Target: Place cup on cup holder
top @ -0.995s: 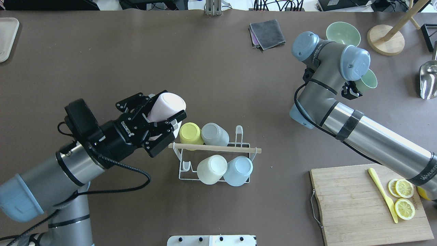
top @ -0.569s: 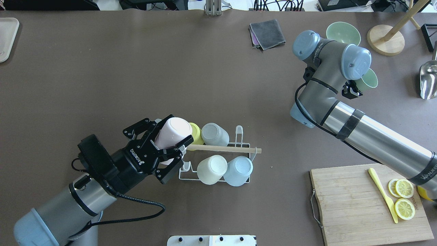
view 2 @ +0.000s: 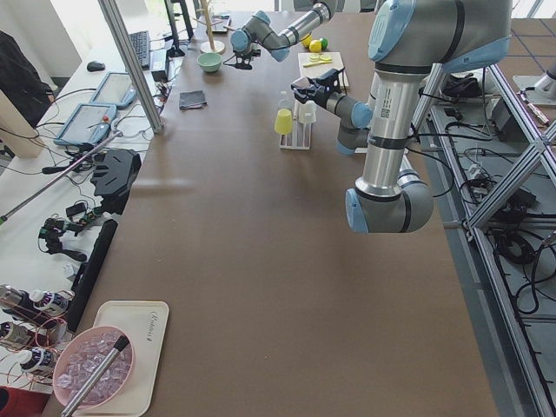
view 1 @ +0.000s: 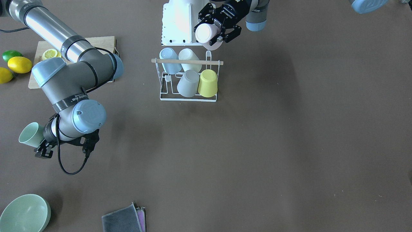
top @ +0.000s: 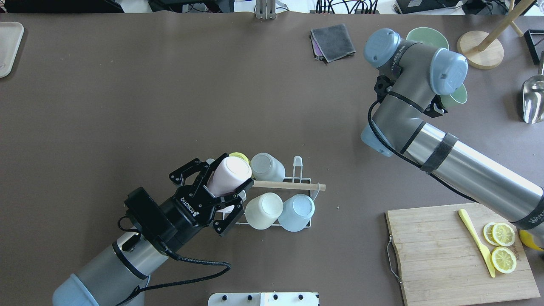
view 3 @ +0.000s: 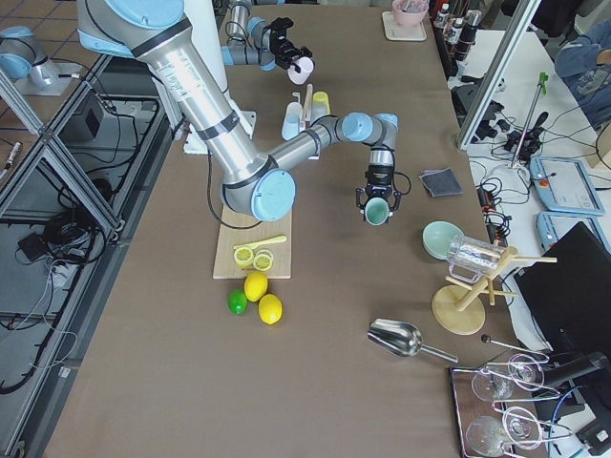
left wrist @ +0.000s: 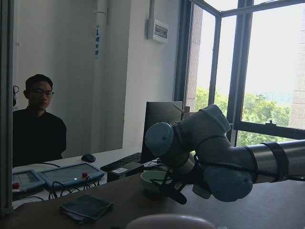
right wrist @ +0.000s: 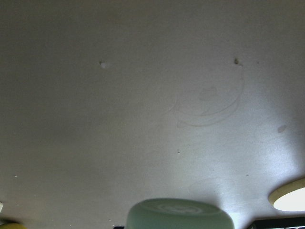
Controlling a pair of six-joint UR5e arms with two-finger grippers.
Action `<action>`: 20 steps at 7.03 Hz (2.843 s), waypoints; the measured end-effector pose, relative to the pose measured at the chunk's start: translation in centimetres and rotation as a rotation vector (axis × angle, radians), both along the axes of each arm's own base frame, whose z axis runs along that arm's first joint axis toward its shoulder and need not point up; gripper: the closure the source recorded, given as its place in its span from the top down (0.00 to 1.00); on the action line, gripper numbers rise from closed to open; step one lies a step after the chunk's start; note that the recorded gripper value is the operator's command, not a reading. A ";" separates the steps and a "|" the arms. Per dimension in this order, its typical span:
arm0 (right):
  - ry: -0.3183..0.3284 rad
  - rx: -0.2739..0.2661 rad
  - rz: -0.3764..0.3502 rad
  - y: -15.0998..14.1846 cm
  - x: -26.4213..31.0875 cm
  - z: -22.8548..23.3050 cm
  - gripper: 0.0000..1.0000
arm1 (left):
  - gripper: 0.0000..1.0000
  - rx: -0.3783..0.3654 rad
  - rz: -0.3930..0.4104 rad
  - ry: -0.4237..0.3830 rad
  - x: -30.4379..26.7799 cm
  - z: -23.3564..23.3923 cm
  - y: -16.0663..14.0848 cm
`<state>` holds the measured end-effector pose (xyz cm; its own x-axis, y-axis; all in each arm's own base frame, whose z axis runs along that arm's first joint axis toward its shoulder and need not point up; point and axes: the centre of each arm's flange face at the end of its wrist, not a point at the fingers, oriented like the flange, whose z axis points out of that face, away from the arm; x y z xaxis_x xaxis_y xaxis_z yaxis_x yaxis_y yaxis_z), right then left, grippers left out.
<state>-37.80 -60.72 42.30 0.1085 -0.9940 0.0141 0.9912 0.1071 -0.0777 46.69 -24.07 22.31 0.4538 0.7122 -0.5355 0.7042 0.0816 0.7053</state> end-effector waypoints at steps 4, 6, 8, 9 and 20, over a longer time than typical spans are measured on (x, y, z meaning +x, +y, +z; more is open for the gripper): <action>-0.237 0.045 0.128 3.6 2.9 -4.3 0.00 | 0.00 -0.005 0.003 -0.032 2.3 3.0 0.0; -0.397 0.065 0.158 5.1 4.1 -7.0 0.00 | 0.00 -0.004 0.004 -0.028 2.5 2.8 0.1; -0.612 0.089 0.184 5.9 4.8 -9.1 0.00 | 0.00 -0.005 0.004 -0.023 2.7 2.4 0.1; -0.728 0.104 0.206 6.3 5.1 -9.3 0.00 | 0.00 -0.005 0.004 -0.028 2.9 2.6 0.1; -1.810 -0.049 0.767 19.1 2.2 -22.8 0.00 | 0.98 -0.004 0.020 -0.049 3.4 4.7 0.9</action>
<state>-35.59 -41.64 19.53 0.2723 -0.7481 0.6051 -0.3490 0.5093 0.7867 50.11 -23.15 27.04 0.4653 0.7193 -0.5159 0.6674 0.0978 0.7383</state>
